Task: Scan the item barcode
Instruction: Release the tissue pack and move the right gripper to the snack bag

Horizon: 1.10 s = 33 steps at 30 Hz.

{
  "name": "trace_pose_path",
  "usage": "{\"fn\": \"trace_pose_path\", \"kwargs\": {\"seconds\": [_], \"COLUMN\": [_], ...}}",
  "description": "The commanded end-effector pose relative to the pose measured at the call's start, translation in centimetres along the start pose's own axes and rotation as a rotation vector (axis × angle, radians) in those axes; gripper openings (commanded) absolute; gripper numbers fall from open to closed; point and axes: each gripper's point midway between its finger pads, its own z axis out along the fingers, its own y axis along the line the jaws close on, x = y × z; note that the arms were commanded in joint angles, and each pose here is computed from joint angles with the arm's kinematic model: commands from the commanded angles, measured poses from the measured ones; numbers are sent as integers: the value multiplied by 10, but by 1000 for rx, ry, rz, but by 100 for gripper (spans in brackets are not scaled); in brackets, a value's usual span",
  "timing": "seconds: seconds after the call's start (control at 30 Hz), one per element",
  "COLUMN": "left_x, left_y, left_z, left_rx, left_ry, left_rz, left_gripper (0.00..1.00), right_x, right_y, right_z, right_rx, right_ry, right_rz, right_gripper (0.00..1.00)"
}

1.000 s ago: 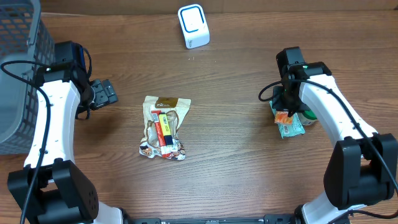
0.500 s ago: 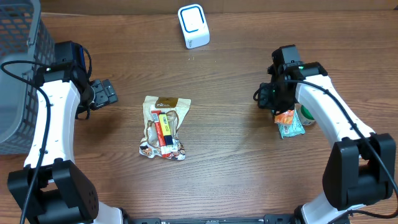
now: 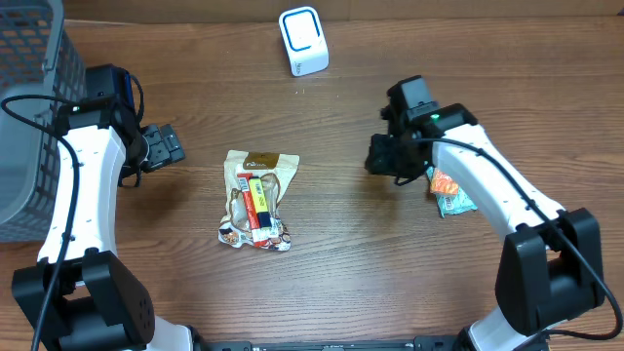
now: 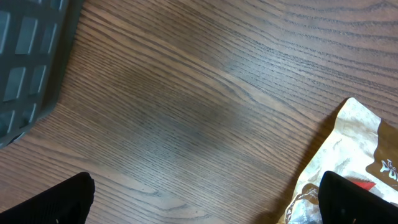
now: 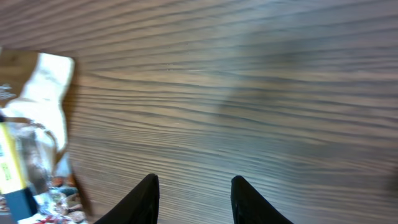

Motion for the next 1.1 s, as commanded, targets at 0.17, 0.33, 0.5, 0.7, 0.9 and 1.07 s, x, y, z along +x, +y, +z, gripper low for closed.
{"fn": "trace_pose_path", "kwargs": {"seconds": [0.17, 0.33, 0.5, 0.7, 0.9, 1.07], "left_x": [-4, -3, -3, -4, -4, -4], "left_y": [-3, -3, -3, -3, -3, -3], "left_z": [-1, -1, -1, -1, -1, -1], "left_rx": [2, 3, 3, 2, 2, 2], "left_ry": [-8, -8, -8, -8, -8, -8], "left_rz": [21, 21, 21, 21, 21, 21], "left_gripper": [100, 100, 100, 100, 100, 100], "right_x": [5, 9, 8, 5, 2, 0], "right_y": [55, 81, 98, 106, 105, 107], "right_z": [10, 12, 13, 14, 14, 15], "right_rx": [-77, -114, -146, -125, -98, -104], "right_ry": [-48, -74, -104, -150, -175, -186], "right_rz": [-41, -104, -142, -173, -176, -177], "right_gripper": [38, 38, 38, 38, 38, 38]}}
